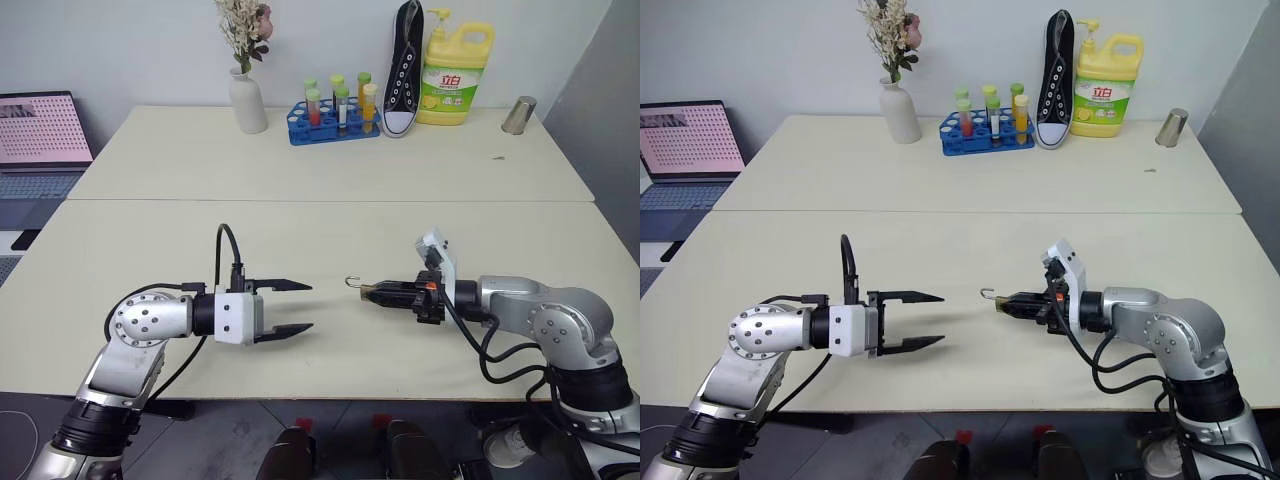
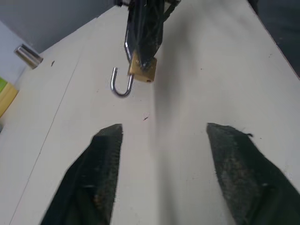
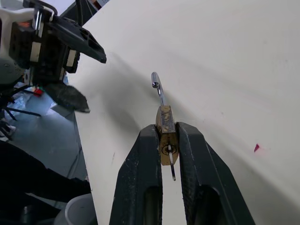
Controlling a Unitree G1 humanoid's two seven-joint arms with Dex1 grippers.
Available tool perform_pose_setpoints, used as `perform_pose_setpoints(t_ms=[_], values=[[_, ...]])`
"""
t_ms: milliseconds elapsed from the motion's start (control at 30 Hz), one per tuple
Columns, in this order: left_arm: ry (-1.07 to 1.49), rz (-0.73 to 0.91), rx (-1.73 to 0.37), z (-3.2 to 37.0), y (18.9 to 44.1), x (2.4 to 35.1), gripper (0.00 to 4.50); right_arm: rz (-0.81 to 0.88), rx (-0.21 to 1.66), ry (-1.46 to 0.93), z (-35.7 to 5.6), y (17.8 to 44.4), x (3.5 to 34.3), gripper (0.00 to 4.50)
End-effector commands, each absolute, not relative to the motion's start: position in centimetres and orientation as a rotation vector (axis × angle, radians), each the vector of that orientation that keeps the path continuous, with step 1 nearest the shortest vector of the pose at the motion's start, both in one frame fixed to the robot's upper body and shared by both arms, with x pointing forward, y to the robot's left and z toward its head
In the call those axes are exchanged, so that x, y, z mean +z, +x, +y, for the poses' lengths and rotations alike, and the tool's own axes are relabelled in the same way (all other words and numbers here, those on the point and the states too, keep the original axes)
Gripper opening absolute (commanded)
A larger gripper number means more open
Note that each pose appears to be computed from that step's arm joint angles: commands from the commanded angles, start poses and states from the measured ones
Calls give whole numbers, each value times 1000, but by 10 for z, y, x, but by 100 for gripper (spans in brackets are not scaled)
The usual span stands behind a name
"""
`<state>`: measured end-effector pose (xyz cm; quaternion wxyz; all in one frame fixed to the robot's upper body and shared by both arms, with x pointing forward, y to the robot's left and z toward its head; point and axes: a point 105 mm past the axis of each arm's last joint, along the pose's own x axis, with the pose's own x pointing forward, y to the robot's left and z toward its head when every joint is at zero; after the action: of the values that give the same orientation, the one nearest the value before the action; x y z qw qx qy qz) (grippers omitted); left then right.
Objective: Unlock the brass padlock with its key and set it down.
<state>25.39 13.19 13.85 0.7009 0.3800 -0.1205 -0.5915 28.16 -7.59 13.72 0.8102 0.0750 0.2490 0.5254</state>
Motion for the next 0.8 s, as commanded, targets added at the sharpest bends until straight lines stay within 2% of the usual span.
perform_pose_setpoints(t_ms=[33,67,400,433,500,633,767,800], values=[[891,-308,-1301,134,253,137,418,575,1135,203,-66,292,137,14],[891,-314,-1293,134,254,137,449,604,1126,211,-63,298,133,14],[760,-280,-1266,128,257,139,450,696,1059,153,-59,324,107,14],[742,-269,-1267,127,257,139,450,693,1048,142,-63,326,107,87],[700,-236,-1256,127,260,139,450,686,1020,135,-70,329,107,144],[599,-163,-1257,127,262,140,450,679,1013,131,-87,324,112,291],[545,-55,-1227,133,267,137,450,579,1036,-113,-109,308,120,439],[550,-50,-1224,133,268,137,450,522,1078,-170,-108,300,129,448]])
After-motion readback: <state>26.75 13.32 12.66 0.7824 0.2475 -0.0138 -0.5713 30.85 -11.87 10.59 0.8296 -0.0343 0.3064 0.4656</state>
